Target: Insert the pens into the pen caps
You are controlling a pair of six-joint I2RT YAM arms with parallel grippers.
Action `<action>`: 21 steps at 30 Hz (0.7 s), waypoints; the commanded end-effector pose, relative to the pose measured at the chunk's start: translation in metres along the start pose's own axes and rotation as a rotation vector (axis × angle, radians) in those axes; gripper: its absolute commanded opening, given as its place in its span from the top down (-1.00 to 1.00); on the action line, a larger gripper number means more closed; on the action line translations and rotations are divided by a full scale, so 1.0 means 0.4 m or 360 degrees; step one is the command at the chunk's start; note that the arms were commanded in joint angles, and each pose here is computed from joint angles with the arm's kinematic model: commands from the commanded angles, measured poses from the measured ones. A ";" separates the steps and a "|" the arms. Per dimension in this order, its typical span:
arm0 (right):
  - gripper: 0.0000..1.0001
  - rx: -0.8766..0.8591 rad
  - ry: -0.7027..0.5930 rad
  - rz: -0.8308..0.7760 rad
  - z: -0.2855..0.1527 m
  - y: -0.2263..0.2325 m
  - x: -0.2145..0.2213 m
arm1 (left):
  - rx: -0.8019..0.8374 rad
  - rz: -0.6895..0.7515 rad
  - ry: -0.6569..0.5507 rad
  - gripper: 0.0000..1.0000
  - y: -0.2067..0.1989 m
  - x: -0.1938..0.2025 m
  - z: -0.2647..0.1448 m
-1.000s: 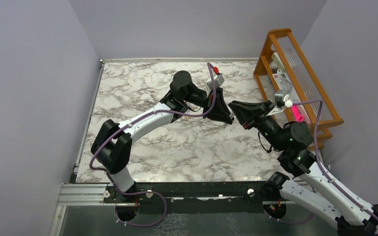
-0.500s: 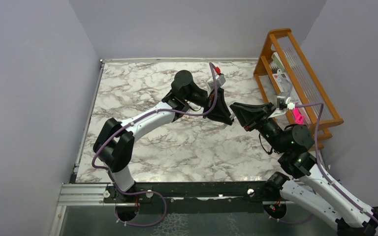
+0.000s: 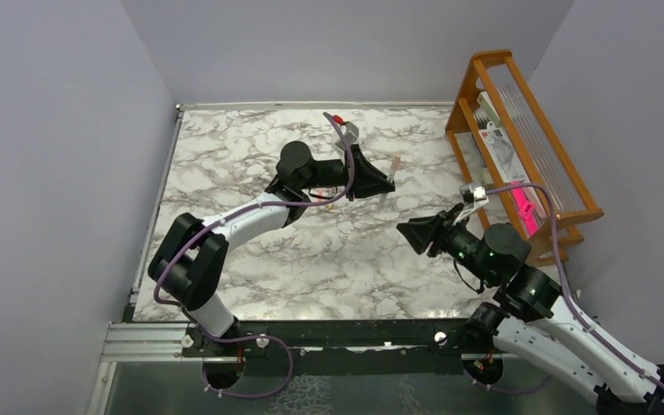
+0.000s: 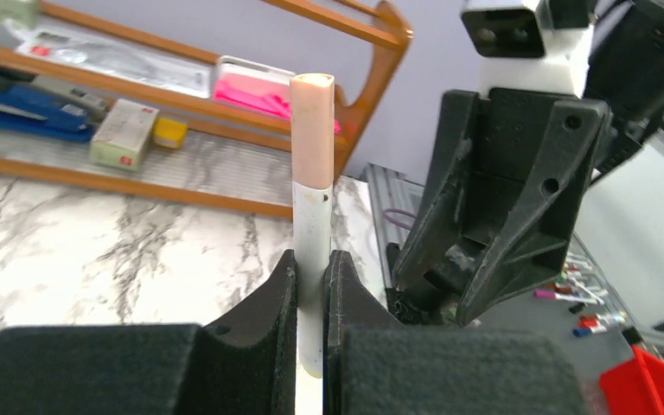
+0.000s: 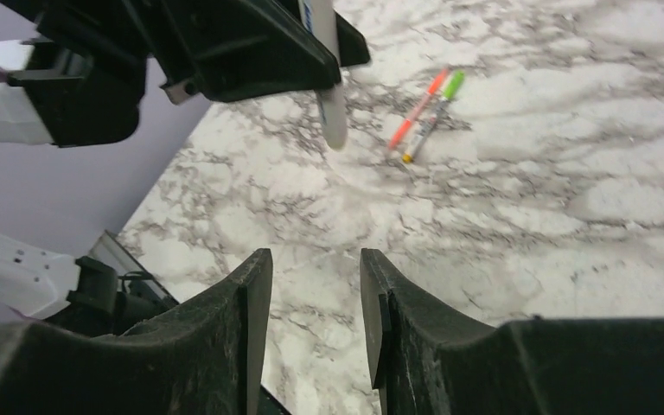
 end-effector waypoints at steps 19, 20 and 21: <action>0.18 0.0351 0.0154 0.0103 -0.033 -0.145 0.142 | -0.1901 -0.0256 0.0760 1.00 0.478 0.344 -0.249; 0.18 0.0346 0.0157 0.0103 -0.031 -0.146 0.145 | -0.1941 -0.0245 0.0799 1.00 0.490 0.342 -0.254; 0.19 0.0345 0.0161 0.0100 -0.030 -0.148 0.149 | -0.1971 -0.0245 0.0839 1.00 0.495 0.350 -0.262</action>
Point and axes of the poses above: each gripper's point midway between its finger pads, its own z axis out along the fingers, its own y axis along the line the jaws close on, x = y × z, the point moved 3 cm from there along -z, back along the fingers, and after that the axes turned 8 degrees about z, right-handed, at the moved point
